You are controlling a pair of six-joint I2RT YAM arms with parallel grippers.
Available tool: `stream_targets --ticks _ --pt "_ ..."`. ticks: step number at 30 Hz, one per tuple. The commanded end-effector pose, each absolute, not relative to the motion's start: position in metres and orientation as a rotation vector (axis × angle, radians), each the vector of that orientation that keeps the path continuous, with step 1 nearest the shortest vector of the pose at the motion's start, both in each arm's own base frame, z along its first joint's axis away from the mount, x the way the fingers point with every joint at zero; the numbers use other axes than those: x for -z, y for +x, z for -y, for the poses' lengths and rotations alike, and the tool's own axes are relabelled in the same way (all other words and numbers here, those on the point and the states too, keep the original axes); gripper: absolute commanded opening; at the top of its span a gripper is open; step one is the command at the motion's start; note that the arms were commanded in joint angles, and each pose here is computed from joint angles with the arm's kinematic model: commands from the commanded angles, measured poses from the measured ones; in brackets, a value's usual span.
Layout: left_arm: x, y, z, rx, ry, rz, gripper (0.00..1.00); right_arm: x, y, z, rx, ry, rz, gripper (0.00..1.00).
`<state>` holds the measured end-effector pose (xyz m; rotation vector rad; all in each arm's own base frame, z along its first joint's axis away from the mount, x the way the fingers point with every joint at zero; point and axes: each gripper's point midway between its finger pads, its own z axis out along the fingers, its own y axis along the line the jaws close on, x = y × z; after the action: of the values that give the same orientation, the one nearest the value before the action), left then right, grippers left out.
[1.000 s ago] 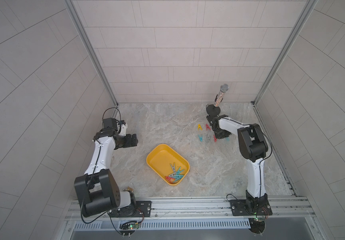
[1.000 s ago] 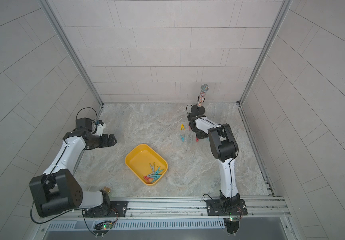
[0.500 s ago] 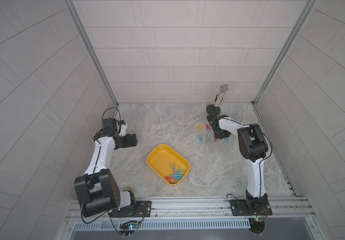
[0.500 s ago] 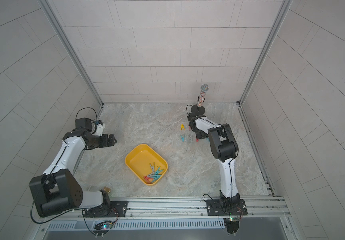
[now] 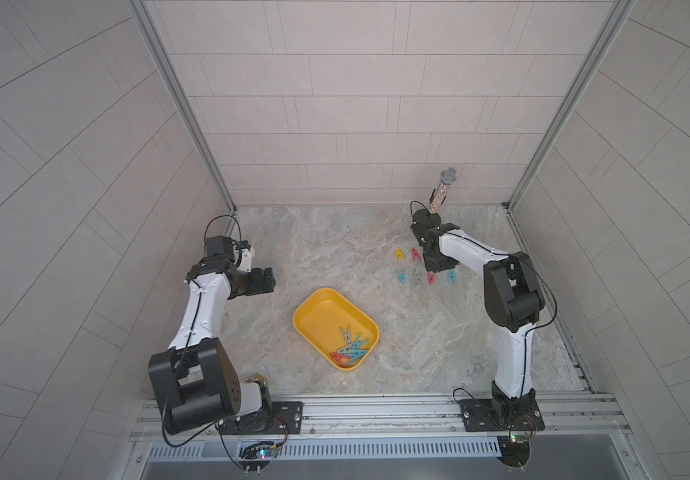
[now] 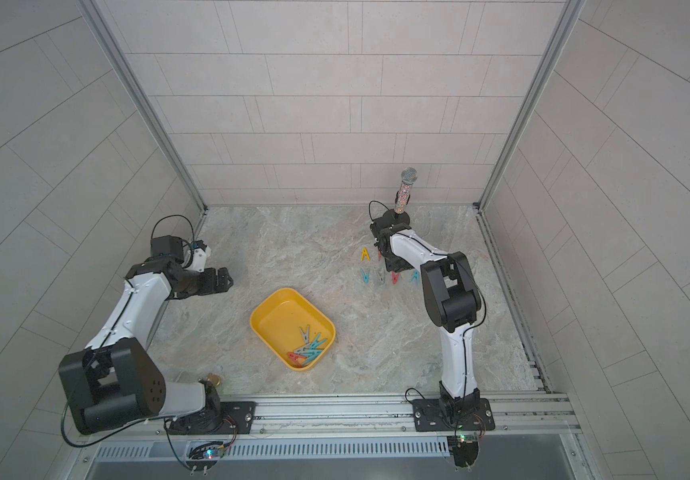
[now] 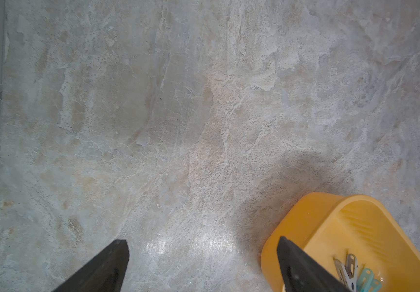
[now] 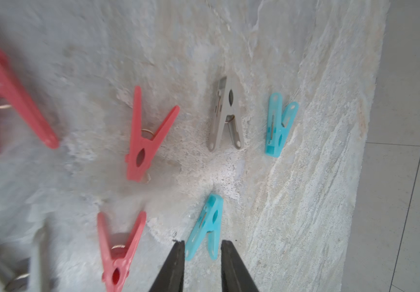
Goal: Take the clothespins out of the storage box
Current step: Place the clothespin at the center of the board, then pick up the clothespin from the storage box.
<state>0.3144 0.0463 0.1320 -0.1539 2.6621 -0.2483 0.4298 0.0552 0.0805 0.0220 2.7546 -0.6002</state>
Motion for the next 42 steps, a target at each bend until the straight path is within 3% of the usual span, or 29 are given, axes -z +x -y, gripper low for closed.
stream_targets --ticks 1,11,21,27,31,42 --pt "-0.142 0.316 -0.049 0.241 -0.157 -2.638 1.00 -0.122 0.426 -0.076 0.471 -0.005 -2.704 0.28" --pt "-0.141 0.316 -0.049 0.239 -0.162 -2.641 1.00 -0.181 0.399 -0.154 0.089 -0.282 -2.579 0.26" --pt "-0.140 0.316 -0.050 0.235 -0.163 -2.643 1.00 -0.205 0.339 -0.260 -0.243 -0.641 -2.429 0.26" --pt "-0.140 0.316 -0.050 0.232 -0.165 -2.645 1.00 -0.196 0.302 -0.311 -0.304 -0.807 -2.395 0.29" --pt "-0.138 0.316 -0.050 0.233 -0.165 -2.648 1.00 -0.179 0.278 -0.338 -0.359 -0.887 -2.400 0.38" --pt "-0.138 0.316 -0.050 0.236 -0.165 -2.649 1.00 -0.118 0.228 -0.381 -0.359 -1.110 -2.450 0.47"
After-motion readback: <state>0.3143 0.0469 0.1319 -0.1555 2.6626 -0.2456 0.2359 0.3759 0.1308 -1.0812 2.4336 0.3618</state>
